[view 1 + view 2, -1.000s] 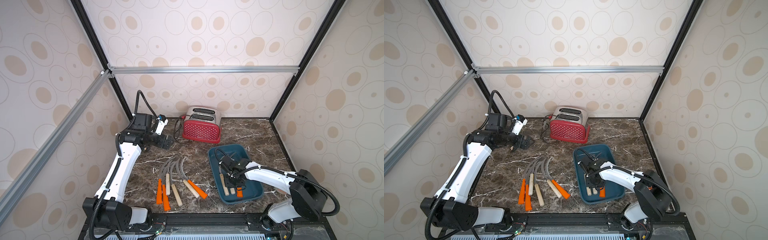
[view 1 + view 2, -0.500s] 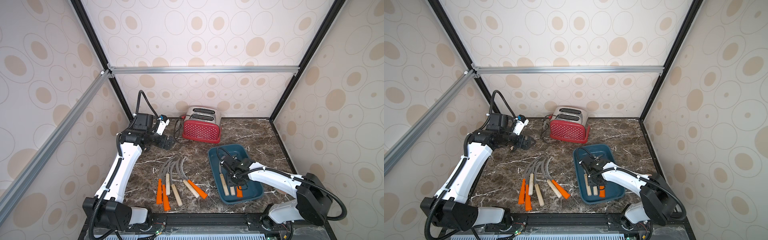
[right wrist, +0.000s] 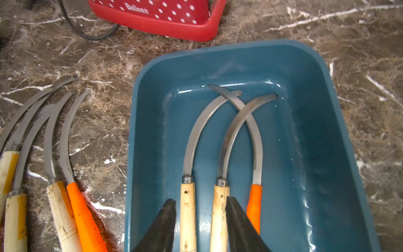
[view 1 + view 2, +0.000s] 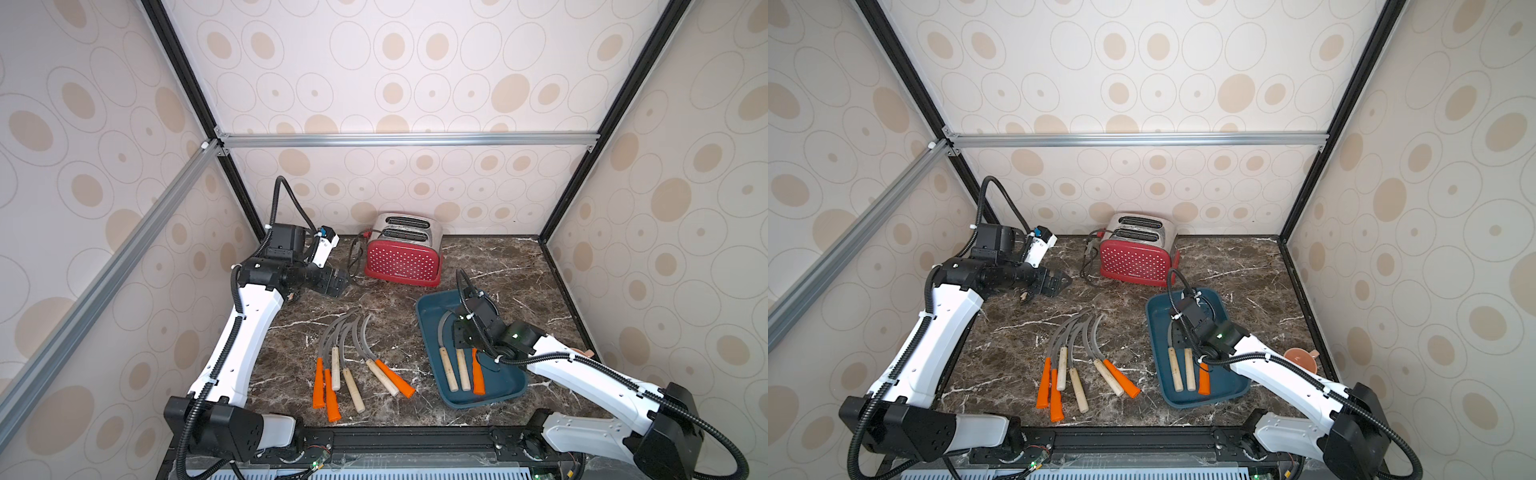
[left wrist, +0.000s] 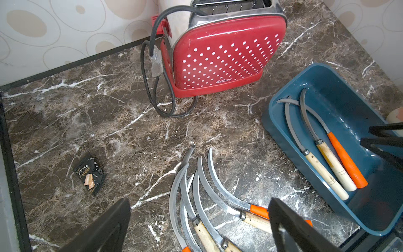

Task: Put small sickles into storage boxes
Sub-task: Place the sickle in the storage box, then pick up the sickle at the center of the board.

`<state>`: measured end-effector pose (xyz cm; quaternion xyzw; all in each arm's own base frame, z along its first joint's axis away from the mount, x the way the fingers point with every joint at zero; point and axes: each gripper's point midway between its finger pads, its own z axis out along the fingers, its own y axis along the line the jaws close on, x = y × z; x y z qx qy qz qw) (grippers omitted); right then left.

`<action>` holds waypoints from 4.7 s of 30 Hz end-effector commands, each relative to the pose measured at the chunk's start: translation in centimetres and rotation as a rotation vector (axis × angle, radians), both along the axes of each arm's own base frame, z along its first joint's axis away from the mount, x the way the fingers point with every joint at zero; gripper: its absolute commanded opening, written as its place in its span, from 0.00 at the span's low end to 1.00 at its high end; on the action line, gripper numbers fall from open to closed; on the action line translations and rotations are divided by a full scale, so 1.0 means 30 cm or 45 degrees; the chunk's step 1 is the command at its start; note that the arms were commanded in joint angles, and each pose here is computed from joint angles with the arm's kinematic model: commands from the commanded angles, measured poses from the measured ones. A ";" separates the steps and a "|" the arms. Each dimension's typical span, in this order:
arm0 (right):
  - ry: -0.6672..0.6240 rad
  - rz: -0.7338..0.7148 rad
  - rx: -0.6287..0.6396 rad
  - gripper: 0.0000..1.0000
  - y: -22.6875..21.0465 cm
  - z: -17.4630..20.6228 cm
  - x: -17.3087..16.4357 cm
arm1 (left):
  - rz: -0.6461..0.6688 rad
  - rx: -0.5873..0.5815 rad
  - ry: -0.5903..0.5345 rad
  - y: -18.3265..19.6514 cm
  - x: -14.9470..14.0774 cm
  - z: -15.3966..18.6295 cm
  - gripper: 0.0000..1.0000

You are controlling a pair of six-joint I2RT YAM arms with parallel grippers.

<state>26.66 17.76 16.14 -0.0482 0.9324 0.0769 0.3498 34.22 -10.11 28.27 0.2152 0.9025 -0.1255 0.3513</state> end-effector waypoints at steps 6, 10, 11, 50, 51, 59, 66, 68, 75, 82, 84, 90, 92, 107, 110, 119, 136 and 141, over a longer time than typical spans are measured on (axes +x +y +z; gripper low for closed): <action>-0.321 0.004 -0.095 1.00 -0.039 0.255 0.135 | -0.016 0.022 -0.081 0.001 0.000 0.075 0.99; -0.355 0.011 -0.052 1.00 -0.023 0.258 0.174 | -0.011 0.036 -0.088 0.006 0.004 0.076 0.99; -0.356 0.008 -0.061 1.00 -0.021 0.263 0.182 | -0.009 0.038 -0.091 0.007 0.004 0.078 0.99; 0.347 0.718 0.099 0.56 0.593 -0.095 -0.184 | 0.490 0.055 0.005 0.217 0.110 0.003 0.99; 0.355 0.736 0.085 0.56 0.603 -0.105 -0.197 | 0.487 0.056 0.013 0.215 0.109 0.000 0.99; 0.435 0.799 0.007 0.55 0.633 -0.195 -0.268 | 0.420 0.129 0.036 0.218 0.088 -0.037 0.99; 0.506 0.830 -0.036 0.53 0.653 -0.254 -0.321 | 0.444 0.144 0.025 0.232 0.099 -0.035 0.99; 0.524 0.845 -0.044 0.53 0.665 -0.267 -0.338 | 0.465 0.154 0.019 0.242 0.101 -0.028 0.99; 0.559 0.846 -0.125 0.58 0.669 -0.304 -0.365 | 0.554 0.094 0.023 0.292 0.120 0.006 0.99; 0.589 0.864 -0.196 0.55 0.665 -0.326 -0.388 | 0.571 0.074 0.025 0.307 0.118 0.016 0.99; 0.598 0.860 -0.211 0.54 0.664 -0.337 -0.387 | 0.582 0.070 0.015 0.318 0.114 0.026 0.99; 0.638 0.885 -0.228 0.47 0.678 -0.366 -0.399 | 0.618 0.058 0.023 0.358 0.098 0.025 0.99; 0.650 0.893 -0.236 0.45 0.683 -0.373 -0.401 | 0.616 0.060 0.022 0.363 0.092 0.026 0.99; 0.685 0.872 -0.331 0.45 0.679 -0.418 -0.390 | 0.600 0.044 0.029 0.360 0.085 0.016 0.99; 0.684 0.867 -0.354 0.45 0.675 -0.424 -0.385 | 0.596 0.048 0.031 0.361 0.083 0.013 0.99; 0.692 0.867 -0.408 0.44 0.683 -0.445 -0.381 | 0.584 0.010 0.047 0.344 0.082 -0.003 0.99; 0.647 0.834 -0.487 0.43 0.697 -0.456 -0.355 | 0.575 0.018 0.024 0.344 0.067 0.010 0.99; 0.648 0.827 -0.506 0.41 0.696 -0.464 -0.354 | 0.568 0.023 0.025 0.343 0.064 0.009 0.99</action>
